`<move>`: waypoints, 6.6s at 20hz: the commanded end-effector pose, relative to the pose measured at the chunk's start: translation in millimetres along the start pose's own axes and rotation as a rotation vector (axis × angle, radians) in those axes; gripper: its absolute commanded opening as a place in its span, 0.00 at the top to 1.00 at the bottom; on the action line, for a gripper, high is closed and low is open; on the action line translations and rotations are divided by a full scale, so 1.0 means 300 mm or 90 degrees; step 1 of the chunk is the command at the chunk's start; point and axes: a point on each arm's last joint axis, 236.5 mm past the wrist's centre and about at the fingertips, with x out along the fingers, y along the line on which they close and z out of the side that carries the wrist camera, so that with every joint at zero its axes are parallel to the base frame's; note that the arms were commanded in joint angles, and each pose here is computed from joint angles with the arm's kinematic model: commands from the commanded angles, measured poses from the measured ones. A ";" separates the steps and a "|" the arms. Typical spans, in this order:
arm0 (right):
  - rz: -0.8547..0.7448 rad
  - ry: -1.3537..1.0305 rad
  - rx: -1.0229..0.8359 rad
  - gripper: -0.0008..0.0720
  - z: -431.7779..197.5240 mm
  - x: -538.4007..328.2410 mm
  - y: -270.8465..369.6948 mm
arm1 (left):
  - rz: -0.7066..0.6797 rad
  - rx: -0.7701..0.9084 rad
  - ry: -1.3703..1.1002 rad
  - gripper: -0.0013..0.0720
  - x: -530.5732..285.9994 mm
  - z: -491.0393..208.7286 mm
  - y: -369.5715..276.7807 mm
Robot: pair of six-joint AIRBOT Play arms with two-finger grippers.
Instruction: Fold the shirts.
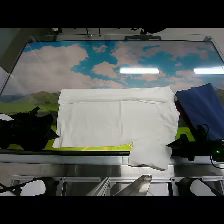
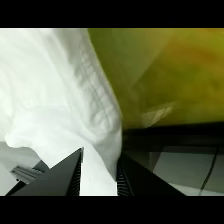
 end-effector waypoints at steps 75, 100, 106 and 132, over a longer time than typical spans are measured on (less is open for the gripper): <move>-0.070 -0.161 -0.369 0.28 0.854 -0.120 0.473 | -0.145 0.307 -0.022 0.81 -0.226 0.627 -0.805; -0.076 -0.012 -0.391 0.25 0.729 0.096 0.494 | -0.055 0.515 -0.013 0.82 0.133 0.515 -1.119; -0.080 -0.054 -0.353 0.78 0.784 0.073 0.492 | -0.057 0.525 0.076 0.97 0.344 0.444 -1.087; 0.089 -0.085 -0.608 0.96 0.292 -0.035 1.223 | -0.046 0.528 0.056 0.95 0.675 0.418 -1.139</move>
